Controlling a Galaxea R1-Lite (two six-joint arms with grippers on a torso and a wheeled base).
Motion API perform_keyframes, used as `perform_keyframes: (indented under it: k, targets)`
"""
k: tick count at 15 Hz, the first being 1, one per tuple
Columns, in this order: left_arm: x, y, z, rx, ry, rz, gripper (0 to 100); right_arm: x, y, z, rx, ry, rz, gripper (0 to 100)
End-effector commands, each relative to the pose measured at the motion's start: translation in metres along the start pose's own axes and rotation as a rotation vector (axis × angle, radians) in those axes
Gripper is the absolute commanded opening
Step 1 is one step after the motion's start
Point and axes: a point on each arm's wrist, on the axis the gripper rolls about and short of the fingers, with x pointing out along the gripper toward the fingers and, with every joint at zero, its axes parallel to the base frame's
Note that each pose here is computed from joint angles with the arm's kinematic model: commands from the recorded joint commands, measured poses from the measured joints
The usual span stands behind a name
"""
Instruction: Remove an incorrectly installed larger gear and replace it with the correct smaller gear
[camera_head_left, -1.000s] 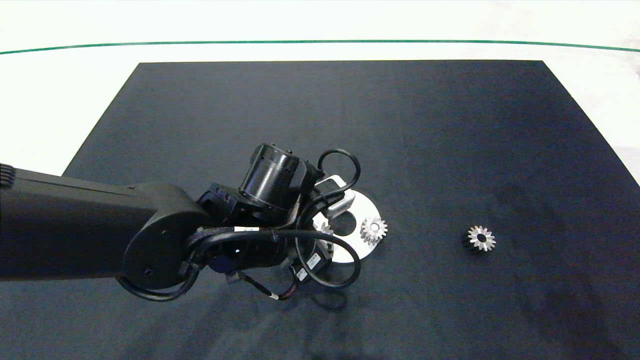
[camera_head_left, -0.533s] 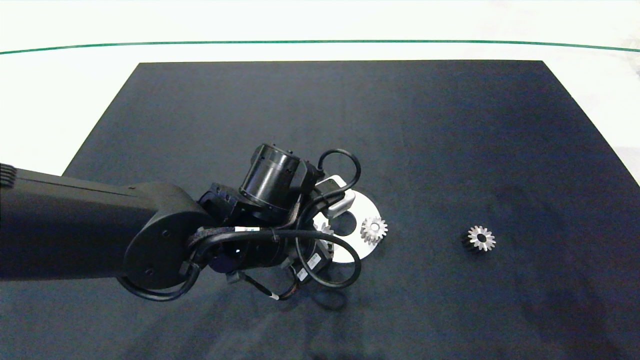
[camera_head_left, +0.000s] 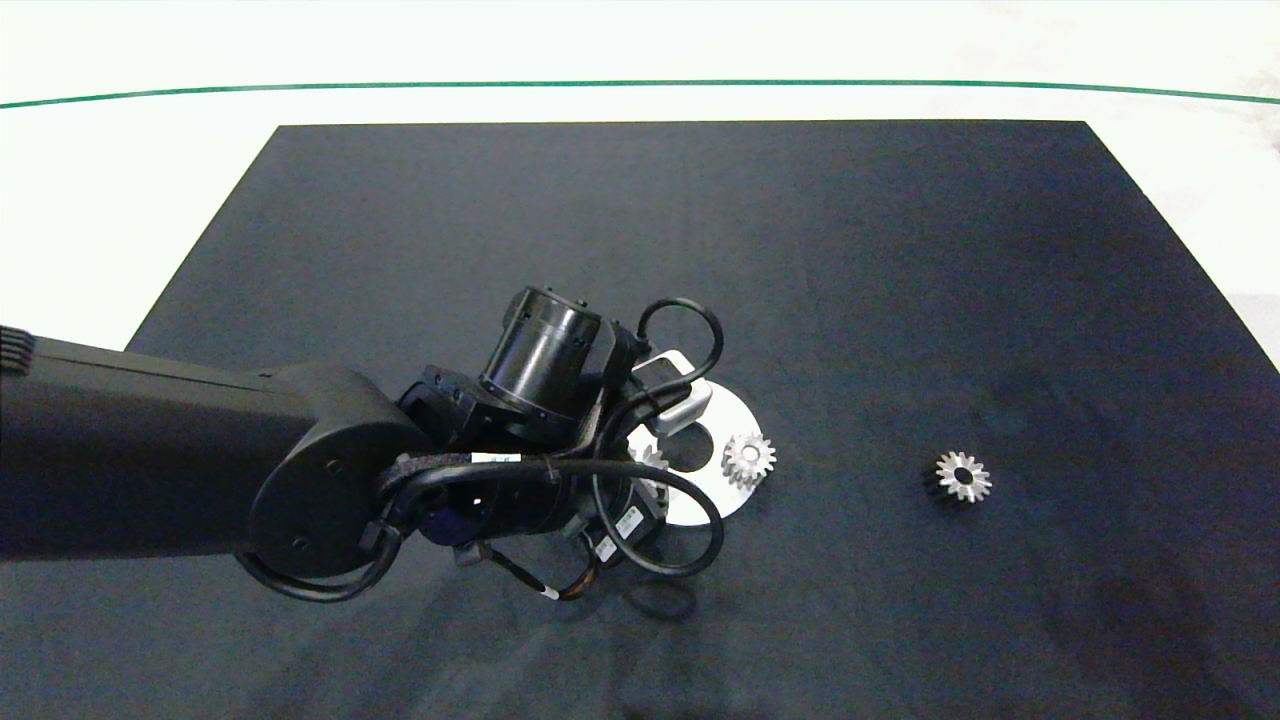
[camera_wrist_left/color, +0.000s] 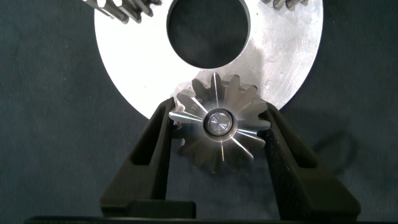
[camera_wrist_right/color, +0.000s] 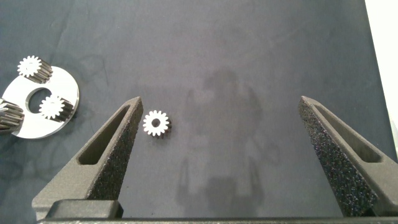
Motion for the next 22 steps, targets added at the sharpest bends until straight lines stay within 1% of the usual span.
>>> perform_keyframes:
  k: [1, 2, 3, 6, 8, 14, 16, 17, 18, 19, 22]
  targets:
    - [-0.004, 0.001, 0.002, 0.003, 0.015, -0.007, 28, 0.0, 0.0, 0.0, 0.0, -0.001, 0.0, 100]
    - [-0.006, 0.001, 0.004, -0.002, 0.02, -0.012, 28, 0.0, 0.0, 0.0, 0.0, -0.001, 0.0, 100]
    - [-0.007, 0.0, 0.007, -0.017, 0.012, -0.012, 28, 0.0, 0.0, 0.0, -0.002, -0.001, 0.001, 100]
    - [-0.012, -0.002, 0.012, -0.026, 0.022, -0.027, 28, -0.001, 0.0, 0.0, -0.002, -0.004, 0.0, 100]
    - [-0.014, -0.004, 0.015, -0.037, 0.009, -0.031, 28, -0.002, 0.0, 0.0, 0.0, -0.007, 0.0, 100]
    - [-0.036, -0.002, 0.027, -0.04, -0.017, -0.037, 28, -0.003, 0.0, 0.001, -0.001, -0.011, 0.0, 100]
    - [-0.045, 0.004, 0.028, -0.051, -0.031, -0.022, 28, -0.004, 0.0, 0.001, -0.001, -0.014, -0.002, 100]
    - [-0.049, 0.008, 0.026, -0.056, -0.02, -0.017, 28, -0.004, 0.0, 0.001, 0.0, -0.014, -0.002, 100]
    - [-0.054, 0.017, 0.023, -0.071, -0.004, 0.002, 28, -0.004, 0.0, 0.001, 0.0, -0.014, -0.002, 100]
    - [-0.055, 0.022, 0.02, -0.081, 0.006, 0.012, 28, -0.005, 0.0, 0.001, 0.0, -0.016, -0.002, 100]
    - [-0.057, 0.05, 0.006, -0.139, 0.028, 0.07, 28, -0.006, 0.0, 0.0, 0.0, -0.016, -0.002, 100]
